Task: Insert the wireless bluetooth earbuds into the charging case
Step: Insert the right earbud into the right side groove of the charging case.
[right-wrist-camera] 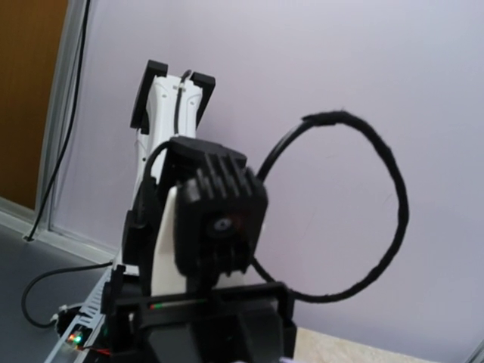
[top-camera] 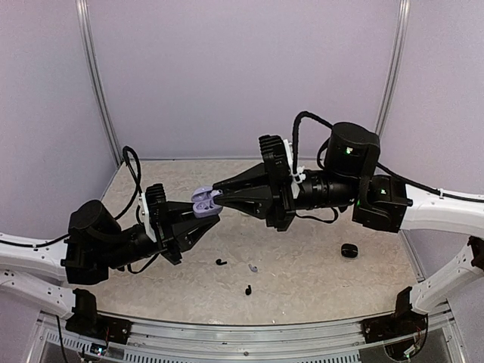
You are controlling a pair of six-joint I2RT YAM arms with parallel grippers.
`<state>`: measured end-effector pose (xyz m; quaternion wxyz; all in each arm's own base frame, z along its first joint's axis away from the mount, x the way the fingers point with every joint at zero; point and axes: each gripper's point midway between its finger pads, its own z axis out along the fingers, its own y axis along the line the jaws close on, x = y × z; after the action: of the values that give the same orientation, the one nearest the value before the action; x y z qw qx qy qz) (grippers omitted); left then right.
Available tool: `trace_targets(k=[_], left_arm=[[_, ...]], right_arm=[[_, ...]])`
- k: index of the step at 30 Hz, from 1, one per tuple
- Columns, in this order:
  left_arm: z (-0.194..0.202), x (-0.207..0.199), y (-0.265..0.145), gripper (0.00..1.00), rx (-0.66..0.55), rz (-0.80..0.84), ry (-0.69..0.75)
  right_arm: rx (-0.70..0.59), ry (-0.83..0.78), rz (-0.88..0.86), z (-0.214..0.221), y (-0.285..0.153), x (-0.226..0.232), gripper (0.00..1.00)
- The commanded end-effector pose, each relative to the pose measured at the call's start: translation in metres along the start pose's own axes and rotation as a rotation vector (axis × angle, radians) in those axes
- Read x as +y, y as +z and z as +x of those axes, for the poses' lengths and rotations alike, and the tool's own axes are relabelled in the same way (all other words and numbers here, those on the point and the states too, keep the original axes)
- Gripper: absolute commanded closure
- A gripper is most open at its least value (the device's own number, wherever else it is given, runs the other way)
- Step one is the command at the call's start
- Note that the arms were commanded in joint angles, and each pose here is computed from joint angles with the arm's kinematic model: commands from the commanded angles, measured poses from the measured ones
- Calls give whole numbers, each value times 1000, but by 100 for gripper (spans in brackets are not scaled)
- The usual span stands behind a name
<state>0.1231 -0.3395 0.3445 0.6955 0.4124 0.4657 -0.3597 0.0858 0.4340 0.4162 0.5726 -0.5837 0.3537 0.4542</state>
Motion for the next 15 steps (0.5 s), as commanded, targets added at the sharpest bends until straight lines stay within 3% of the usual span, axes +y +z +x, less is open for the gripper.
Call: trace_targets(k=[1,15], left_arm=[[-24,4,3,100,-63,-17,11],[-28,13,2,100,-75,-65,4]], right_arm=[[-30,-3,10,-2,5,1,91],[-15,44,42,15,11,0,91]])
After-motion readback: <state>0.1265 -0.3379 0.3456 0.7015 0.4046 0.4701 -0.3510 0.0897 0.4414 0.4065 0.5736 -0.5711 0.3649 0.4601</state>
